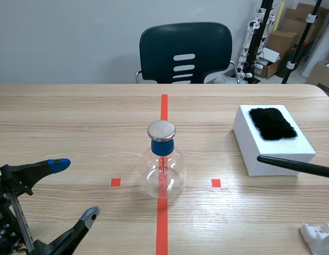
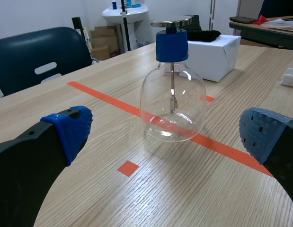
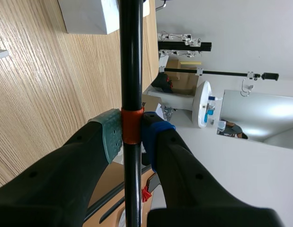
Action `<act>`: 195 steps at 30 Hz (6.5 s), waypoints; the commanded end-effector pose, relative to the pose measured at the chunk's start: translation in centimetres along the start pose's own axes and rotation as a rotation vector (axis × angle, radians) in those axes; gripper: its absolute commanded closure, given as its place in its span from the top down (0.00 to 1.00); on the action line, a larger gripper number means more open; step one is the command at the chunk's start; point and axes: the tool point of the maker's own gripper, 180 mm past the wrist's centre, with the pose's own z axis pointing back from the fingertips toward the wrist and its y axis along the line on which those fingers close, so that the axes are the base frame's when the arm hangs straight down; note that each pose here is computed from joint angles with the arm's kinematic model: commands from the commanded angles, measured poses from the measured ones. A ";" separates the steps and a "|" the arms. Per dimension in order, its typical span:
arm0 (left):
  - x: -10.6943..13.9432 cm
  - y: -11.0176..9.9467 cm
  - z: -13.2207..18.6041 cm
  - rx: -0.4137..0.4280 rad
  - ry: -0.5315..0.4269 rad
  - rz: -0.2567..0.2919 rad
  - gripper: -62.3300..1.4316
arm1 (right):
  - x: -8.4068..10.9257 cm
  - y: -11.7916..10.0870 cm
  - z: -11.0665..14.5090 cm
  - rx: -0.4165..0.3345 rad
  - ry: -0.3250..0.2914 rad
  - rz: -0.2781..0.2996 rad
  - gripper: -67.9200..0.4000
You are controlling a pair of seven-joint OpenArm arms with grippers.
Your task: Do the electroscope experiment. rub the rod on the fur
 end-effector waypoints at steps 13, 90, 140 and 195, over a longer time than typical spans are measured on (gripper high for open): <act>0.7 0.0 -0.4 0.002 -0.037 0.000 1.00 | 0.0 -0.8 0.1 -0.014 0.001 0.030 0.01; 0.7 0.0 -0.4 0.002 -0.037 0.000 1.00 | -12.7 -3.3 -12.4 -0.134 0.512 0.186 0.01; 0.7 0.0 -0.4 0.002 -0.038 0.000 1.00 | -10.9 -1.9 -12.9 -0.102 0.513 0.241 0.01; 0.8 0.0 -0.4 0.002 -0.040 0.000 1.00 | -8.3 -3.6 -16.5 -0.106 0.482 0.354 0.01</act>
